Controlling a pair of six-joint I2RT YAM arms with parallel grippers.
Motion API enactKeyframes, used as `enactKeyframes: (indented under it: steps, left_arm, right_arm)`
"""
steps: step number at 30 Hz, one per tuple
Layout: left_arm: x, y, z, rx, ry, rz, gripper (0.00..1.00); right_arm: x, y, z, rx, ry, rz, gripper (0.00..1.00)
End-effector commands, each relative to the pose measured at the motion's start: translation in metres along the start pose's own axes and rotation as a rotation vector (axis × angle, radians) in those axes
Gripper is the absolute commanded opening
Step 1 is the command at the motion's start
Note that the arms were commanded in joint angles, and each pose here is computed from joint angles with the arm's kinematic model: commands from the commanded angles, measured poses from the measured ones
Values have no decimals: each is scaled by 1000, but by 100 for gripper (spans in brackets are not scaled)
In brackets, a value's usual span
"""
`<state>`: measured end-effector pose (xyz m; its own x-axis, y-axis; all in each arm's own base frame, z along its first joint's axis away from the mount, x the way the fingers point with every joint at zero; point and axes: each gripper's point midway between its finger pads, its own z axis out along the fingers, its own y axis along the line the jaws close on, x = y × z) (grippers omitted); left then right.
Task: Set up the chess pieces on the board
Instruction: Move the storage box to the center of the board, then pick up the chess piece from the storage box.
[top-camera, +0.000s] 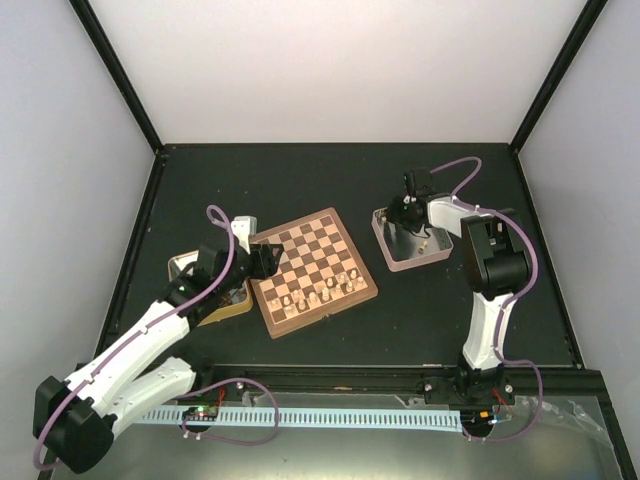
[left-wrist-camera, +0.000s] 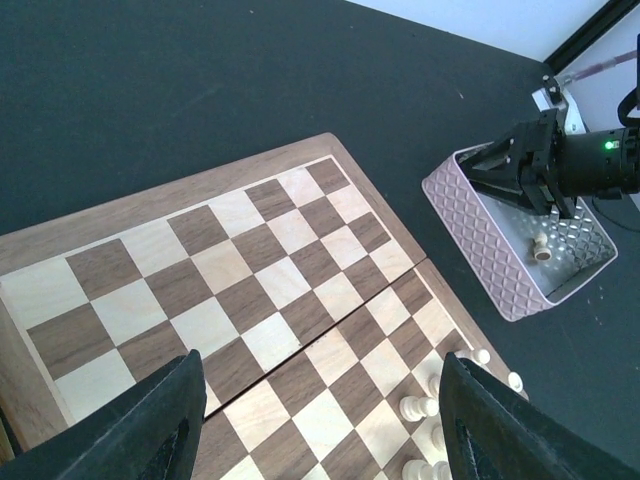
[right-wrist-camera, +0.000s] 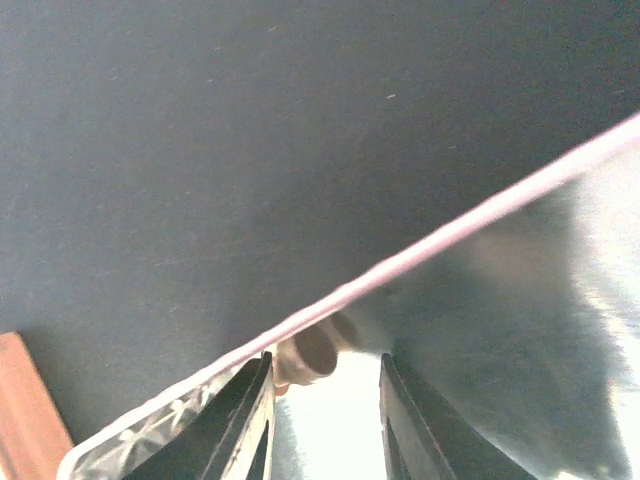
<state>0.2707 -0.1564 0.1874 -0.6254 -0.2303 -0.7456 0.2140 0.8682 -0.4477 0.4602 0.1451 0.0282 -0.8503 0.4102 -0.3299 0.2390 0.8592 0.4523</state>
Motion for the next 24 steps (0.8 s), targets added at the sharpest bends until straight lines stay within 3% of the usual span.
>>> enactKeyframes:
  steps: [1,10,16,24]
  left_arm:
    - [-3,-4,2,22,-6,4,65]
    - [0,-3,6,19,12,3,65]
    - [-1,-5,5,26,11,0,65]
    - [0,-4,5,26,12,0,65]
  right_arm:
    - [-3,-30,-3,164,-27,-1,29]
    - [3,-30,-33,220,-45,-84,23]
    - [-2,-15,-27,173,-12,-144,35]
    - [11,-20,-11,234,70,-241,38]
